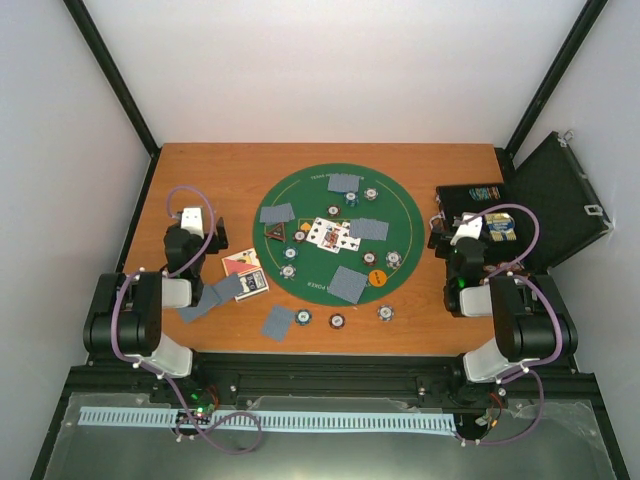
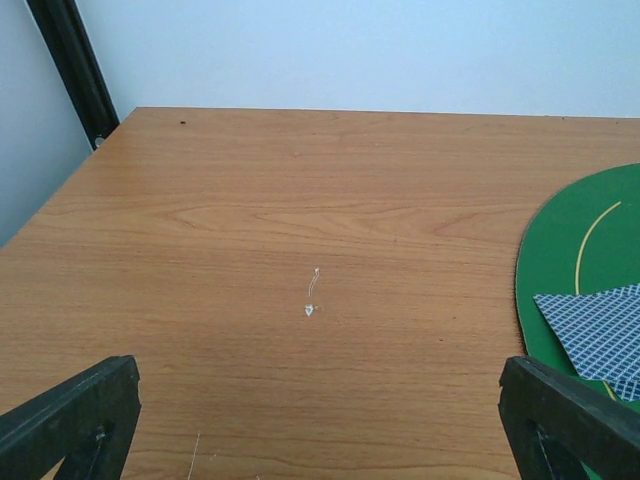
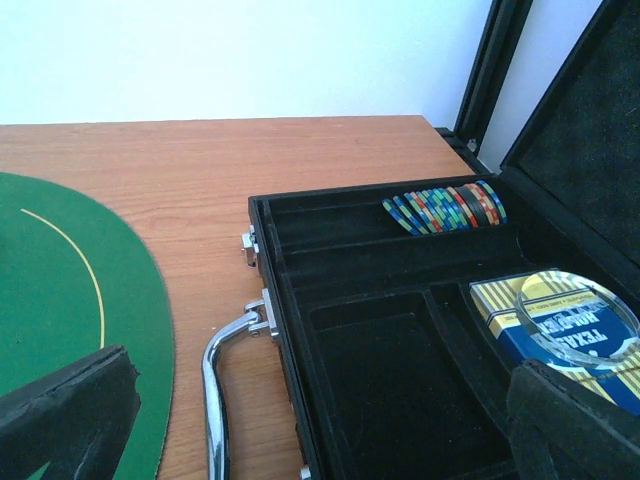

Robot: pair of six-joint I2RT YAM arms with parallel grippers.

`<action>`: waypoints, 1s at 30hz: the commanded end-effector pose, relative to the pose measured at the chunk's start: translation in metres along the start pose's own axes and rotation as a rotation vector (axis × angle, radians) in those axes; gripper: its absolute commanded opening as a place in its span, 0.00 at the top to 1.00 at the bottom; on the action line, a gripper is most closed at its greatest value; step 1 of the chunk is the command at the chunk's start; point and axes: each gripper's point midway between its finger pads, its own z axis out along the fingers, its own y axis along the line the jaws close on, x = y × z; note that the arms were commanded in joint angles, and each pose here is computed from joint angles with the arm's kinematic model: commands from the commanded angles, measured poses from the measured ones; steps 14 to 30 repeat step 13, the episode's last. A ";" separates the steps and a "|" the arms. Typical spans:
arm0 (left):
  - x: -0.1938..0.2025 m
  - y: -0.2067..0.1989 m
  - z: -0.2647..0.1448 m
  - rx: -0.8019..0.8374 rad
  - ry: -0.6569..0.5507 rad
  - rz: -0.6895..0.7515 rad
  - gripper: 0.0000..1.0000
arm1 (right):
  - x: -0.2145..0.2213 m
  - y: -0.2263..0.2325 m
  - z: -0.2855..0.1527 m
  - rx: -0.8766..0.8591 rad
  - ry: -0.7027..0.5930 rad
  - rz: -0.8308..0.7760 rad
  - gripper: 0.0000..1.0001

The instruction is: Distribute texas hold em gaming equipment

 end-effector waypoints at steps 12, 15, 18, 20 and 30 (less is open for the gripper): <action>-0.010 -0.001 0.003 -0.002 -0.026 -0.012 0.00 | -0.010 -0.003 -0.001 0.003 -0.043 0.004 0.00; -0.010 -0.001 0.003 -0.004 -0.026 -0.012 0.00 | -0.010 -0.003 -0.001 0.002 -0.044 0.004 0.00; -0.010 -0.001 0.003 -0.004 -0.026 -0.012 0.00 | -0.010 -0.003 -0.001 0.002 -0.044 0.004 0.00; -0.010 -0.001 0.003 -0.004 -0.026 -0.012 0.00 | -0.010 -0.003 -0.001 0.002 -0.044 0.004 0.00; -0.010 -0.001 0.003 -0.004 -0.026 -0.012 0.00 | -0.010 -0.003 -0.001 0.002 -0.044 0.004 0.00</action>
